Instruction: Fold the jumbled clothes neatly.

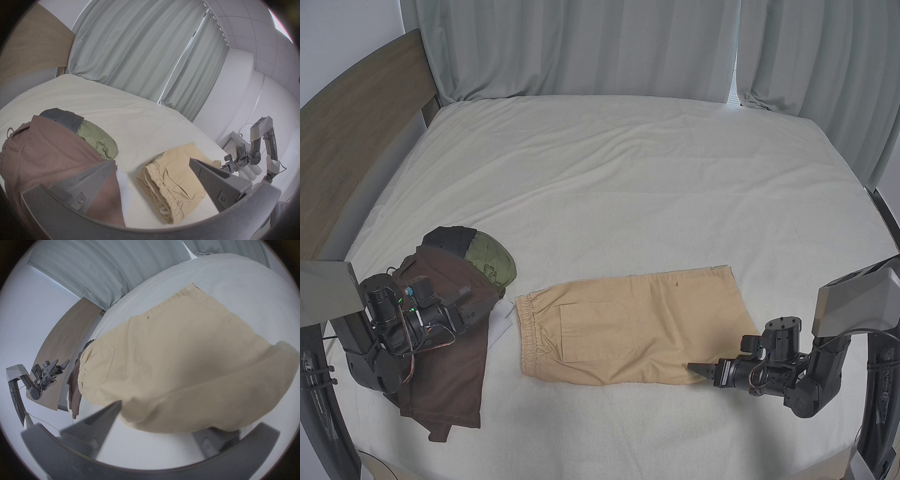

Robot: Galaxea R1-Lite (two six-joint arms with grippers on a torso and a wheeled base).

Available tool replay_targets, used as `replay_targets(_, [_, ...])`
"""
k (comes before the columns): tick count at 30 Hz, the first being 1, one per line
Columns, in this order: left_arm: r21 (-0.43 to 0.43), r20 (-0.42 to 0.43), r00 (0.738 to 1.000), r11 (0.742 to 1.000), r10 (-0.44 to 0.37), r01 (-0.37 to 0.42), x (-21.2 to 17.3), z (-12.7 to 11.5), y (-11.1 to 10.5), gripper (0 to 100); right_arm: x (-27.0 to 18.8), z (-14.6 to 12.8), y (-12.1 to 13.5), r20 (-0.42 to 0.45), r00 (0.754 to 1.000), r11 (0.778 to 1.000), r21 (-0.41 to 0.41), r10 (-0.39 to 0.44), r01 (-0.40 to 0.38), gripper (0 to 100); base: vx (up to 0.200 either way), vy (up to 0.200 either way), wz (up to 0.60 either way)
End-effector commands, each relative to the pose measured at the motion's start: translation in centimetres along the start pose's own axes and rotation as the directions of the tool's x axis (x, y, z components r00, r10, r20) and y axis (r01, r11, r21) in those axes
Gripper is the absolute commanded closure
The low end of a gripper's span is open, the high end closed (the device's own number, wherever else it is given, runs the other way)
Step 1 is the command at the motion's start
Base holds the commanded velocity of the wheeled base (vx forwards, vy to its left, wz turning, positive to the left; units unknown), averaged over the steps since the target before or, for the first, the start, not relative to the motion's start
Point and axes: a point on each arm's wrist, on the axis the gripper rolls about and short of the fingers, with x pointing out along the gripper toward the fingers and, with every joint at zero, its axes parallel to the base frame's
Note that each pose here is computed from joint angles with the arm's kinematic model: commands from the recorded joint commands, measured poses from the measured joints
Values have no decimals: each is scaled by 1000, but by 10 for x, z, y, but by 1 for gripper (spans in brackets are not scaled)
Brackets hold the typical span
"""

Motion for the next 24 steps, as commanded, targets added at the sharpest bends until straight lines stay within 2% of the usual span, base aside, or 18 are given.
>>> replay_targets(1, [-10,3,1000,1000,7,-7,2,-1,5,0,-6,-7,1,-29,1000,1000,3,-5,5,0,0,0,0])
replay_targets(6, [-19,8,1000,1000,-2,2,2,1,3,0,-26,-19,10,-83,997,1000,-11,-4,3,0,0,0,0])
replay_targets(9, [-24,-4,999,999,-39,38,2,0,1,0,-40,-31,28,-130,990,997,-49,44,-51,0,0,0,0])
replay_targets(10, [-24,-4,999,999,-39,38,2,0,1,0,-40,-31,28,-130,990,997,-49,44,-51,0,0,0,0])
replay_targets(11, [-25,-6,999,999,-41,41,2,0,0,0,-47,-30,40,-127,987,991,-72,100,-110,0,0,0,0])
replay_targets(13, [-21,-5,999,999,-42,41,2,0,0,0,-50,-29,45,-122,985,987,-82,124,-135,0,0,0,0])
replay_targets(15, [-22,-6,999,999,-44,44,2,0,-1,0,-55,-20,57,-73,981,976,-108,181,-188,0,0,0,0])
replay_targets(18, [-27,-12,999,999,-46,46,1,-1,-3,0,-57,-8,65,-23,977,969,-125,213,-214,0,0,0,0])
replay_targets(24, [-38,-28,998,998,-59,58,0,-5,-5,0,-46,11,54,41,975,971,-117,216,-210,0,0,0,0])
